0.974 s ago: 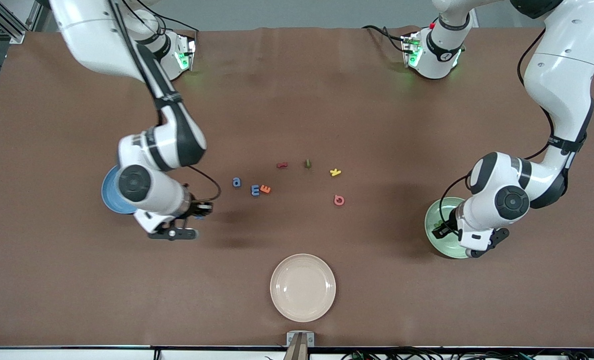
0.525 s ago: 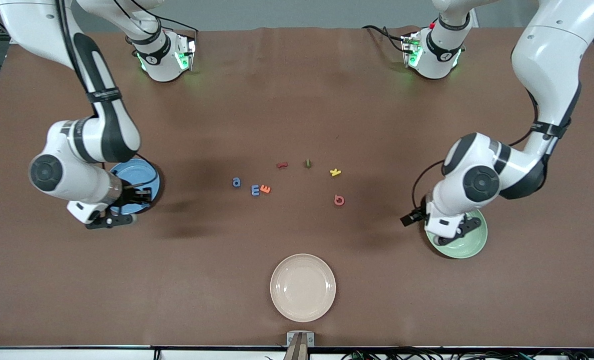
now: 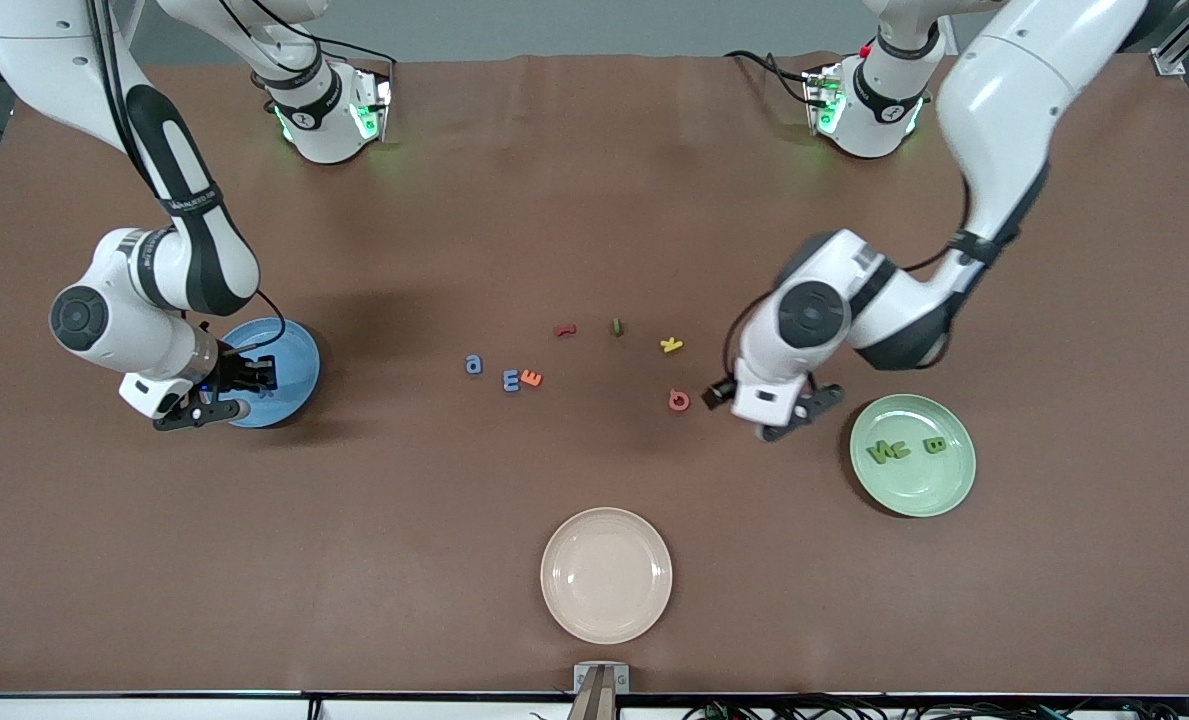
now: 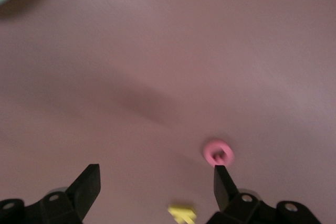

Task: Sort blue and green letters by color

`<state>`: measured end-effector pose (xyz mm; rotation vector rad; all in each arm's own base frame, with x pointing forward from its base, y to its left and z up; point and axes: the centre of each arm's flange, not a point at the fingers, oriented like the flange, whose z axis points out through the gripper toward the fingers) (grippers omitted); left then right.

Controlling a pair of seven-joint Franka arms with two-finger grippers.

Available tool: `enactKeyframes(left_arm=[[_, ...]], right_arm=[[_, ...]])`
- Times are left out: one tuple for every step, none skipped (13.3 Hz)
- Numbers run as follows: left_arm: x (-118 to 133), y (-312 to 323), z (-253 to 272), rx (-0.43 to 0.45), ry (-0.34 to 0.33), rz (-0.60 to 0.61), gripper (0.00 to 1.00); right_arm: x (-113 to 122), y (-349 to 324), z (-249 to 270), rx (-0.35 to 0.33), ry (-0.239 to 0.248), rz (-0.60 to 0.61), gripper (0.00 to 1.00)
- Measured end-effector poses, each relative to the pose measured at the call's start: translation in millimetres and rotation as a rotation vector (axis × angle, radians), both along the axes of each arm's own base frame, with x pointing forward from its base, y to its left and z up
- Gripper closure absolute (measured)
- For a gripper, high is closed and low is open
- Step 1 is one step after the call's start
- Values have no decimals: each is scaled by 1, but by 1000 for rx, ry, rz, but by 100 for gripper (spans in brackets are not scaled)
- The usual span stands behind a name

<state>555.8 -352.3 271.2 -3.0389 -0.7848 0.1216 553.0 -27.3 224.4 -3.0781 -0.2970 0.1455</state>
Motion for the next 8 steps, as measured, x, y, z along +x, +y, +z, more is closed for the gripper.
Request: enactKeyframes(left_arm=[[-12,-28,-2,-28,-27,12,5],[-25,-52,-6,-53,-55,22,11],[-37,-75,-26,-65,-79,33,15],[-37,-75,-29,-55,-86,24,19],[-47,-85,-36,-46,-82,10,19],[-64,-102,-45,-38,-73,-12,28],[-83,-119,-54,-29,-62,-35,31],[-98,-132,-63,-16,-56,-52,31]], right_arm=[[-3,0,-4,-3,1,4,74],[-7,0,-7,-4,2,4,74],[-12,0,-12,-5,6,4,74],[-12,2,-12,-5,6,5,67],[-11,9,-12,-5,5,5,59],[-11,23,-11,-5,5,3,47],[-11,39,-10,-7,4,4,35],[-11,53,-10,-9,5,5,24]])
